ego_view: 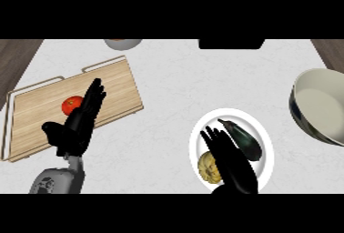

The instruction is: Pick the squash from the plate and place it in the bowl

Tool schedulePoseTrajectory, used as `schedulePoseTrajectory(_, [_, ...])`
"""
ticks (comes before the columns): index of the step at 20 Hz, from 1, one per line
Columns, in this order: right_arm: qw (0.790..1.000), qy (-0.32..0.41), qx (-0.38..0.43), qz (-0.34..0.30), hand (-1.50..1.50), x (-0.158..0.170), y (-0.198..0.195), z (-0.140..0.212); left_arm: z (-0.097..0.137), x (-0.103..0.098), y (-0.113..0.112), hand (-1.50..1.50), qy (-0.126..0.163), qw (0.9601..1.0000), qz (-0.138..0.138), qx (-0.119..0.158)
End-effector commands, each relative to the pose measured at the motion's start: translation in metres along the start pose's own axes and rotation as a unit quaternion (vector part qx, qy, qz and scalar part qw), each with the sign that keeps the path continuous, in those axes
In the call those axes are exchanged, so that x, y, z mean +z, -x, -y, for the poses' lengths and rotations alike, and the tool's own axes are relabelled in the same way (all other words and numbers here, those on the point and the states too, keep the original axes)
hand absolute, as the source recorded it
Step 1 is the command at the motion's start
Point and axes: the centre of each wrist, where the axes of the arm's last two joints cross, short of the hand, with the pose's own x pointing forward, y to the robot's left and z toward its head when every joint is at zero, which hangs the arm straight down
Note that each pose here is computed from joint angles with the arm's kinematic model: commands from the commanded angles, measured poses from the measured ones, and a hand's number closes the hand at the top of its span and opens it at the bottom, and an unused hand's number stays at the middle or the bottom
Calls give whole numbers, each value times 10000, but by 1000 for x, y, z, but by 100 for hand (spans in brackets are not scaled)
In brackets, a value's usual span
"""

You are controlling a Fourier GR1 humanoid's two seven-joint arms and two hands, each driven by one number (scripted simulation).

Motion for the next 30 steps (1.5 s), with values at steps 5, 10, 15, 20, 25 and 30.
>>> schedulePoseTrajectory(5, [9907,-718,930,682,150,-16,-12,-17,15,-10,-8,0,46,10000,4,10])
schedulePoseTrajectory(10, [9906,-814,788,769,150,-6,-10,-19,0,-5,8,0,-9,10000,80,-46])
schedulePoseTrajectory(15, [9865,-218,-1560,454,150,24,42,12,6,4,2,0,-21,10000,1,29])
schedulePoseTrajectory(20, [9505,55,-3033,674,150,44,65,39,5,6,12,0,-25,10000,-44,-34])
schedulePoseTrajectory(25, [9237,864,-3419,1496,150,86,62,80,4,5,5,0,-122,9999,-27,-13])
schedulePoseTrajectory(30, [9243,1782,-2887,1748,150,122,51,122,-3,3,8,0,-95,10000,-28,4])
